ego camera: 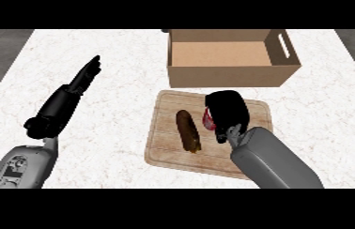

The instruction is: Pick the can from the cutting board and place it in the cardboard box

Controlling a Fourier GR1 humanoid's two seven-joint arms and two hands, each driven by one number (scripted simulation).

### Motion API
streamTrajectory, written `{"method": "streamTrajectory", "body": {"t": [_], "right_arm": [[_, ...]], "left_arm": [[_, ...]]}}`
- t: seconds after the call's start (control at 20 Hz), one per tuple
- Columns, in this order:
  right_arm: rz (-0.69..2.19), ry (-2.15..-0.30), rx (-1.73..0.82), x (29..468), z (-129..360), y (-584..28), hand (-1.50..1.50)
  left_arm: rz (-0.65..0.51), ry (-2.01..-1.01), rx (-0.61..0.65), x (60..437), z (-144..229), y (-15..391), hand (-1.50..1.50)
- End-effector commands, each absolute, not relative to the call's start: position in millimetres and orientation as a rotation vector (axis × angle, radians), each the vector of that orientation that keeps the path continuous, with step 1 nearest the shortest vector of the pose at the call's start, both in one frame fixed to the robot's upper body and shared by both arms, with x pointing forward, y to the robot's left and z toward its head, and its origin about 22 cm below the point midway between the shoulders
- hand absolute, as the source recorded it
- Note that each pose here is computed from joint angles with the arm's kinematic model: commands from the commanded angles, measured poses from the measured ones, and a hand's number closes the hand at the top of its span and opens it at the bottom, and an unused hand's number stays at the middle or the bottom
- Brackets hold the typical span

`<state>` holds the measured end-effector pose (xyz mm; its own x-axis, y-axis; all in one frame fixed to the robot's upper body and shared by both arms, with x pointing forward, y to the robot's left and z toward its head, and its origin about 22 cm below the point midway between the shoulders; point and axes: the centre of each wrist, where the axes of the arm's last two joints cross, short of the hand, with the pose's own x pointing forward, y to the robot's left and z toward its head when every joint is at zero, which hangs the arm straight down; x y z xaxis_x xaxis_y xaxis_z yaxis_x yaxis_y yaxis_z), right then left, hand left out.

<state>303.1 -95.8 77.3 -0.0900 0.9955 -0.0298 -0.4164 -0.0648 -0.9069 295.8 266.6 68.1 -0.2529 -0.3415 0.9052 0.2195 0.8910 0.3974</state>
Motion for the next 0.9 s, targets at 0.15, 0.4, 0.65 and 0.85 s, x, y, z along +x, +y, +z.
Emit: {"method": "streamTrajectory", "body": {"t": [0.15,0.4,0.65,0.85], "right_arm": [[1.527,-1.062,-0.961,307.9,66.4,-92.4,1.50],[1.648,-1.253,-0.863,297.4,79.1,-71.4,1.50],[2.053,-1.639,-0.212,238.8,73.9,-0.8,1.50],[2.054,-1.913,-0.058,239.9,85.3,-9.6,1.50]], "left_arm": [[-0.527,-1.747,0.096,294.6,66.7,261.0,0.00],[-0.545,-1.763,0.110,291.0,78.5,260.7,0.00],[-0.585,-1.779,0.046,295.0,73.8,253.8,0.00],[-0.536,-1.765,0.060,299.8,63.9,268.8,0.00]]}}
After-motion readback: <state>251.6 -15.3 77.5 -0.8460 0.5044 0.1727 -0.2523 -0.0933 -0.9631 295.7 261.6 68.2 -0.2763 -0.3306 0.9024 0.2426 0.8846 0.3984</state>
